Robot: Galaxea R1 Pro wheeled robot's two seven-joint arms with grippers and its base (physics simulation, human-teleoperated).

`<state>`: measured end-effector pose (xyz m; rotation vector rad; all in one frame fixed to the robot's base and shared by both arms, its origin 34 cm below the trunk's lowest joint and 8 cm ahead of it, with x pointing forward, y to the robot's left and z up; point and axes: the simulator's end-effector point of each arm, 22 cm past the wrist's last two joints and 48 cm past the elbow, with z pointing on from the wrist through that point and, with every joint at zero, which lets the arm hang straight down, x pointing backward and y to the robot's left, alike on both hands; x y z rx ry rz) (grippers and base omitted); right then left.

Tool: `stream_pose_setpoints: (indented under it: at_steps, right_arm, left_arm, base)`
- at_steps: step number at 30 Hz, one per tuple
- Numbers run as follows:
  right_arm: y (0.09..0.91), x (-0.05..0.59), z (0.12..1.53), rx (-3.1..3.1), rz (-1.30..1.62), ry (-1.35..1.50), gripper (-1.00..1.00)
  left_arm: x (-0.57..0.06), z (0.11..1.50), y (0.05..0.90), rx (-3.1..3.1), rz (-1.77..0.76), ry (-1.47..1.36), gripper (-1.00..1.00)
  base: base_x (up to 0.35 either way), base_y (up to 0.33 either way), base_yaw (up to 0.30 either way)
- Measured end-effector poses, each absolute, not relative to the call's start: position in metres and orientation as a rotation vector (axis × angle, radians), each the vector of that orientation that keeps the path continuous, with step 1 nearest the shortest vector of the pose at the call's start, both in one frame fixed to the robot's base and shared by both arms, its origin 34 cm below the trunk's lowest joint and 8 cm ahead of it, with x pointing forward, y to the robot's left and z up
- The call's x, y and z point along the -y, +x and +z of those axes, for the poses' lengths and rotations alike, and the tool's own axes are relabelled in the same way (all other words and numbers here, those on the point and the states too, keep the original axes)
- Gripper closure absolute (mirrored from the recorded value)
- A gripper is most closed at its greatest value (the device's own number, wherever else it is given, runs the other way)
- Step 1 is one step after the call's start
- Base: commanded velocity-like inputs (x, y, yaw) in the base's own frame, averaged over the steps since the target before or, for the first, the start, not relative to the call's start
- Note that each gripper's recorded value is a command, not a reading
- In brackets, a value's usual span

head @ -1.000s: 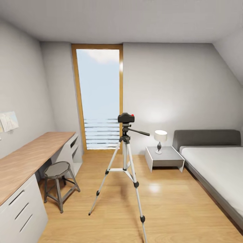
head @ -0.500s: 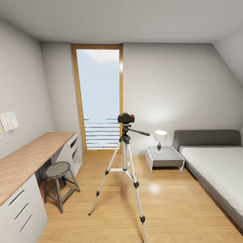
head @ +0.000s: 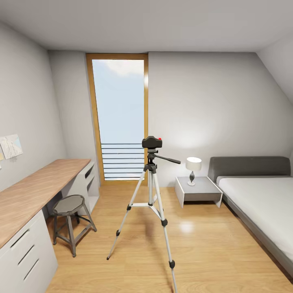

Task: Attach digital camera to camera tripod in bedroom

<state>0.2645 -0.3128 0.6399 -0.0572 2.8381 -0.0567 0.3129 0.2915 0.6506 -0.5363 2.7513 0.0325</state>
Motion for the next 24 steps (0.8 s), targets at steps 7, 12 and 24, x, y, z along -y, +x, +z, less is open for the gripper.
stream_pose_setpoints:
  at_steps: [7,12,24]
  right_arm:
    - [0.266,0.311,0.64,-2.833,-0.054,-0.061,-1.0]
    - [0.269,0.305,0.641,-2.826,-0.043,-0.061,-1.0]
    - [0.272,0.285,0.64,-2.82,-0.006,-0.062,-1.0]
  left_arm:
    - [-0.289,0.651,0.315,-2.749,0.026,-0.533,-1.0]
    - [-0.289,0.651,0.315,-2.749,0.026,-0.534,-1.0]
    - [-0.29,0.651,0.314,-2.749,0.028,-0.533,-1.0]
  base:
    - [0.0,0.0,0.0]
    - [0.0,0.0,0.0]
    - [0.0,0.0,0.0]
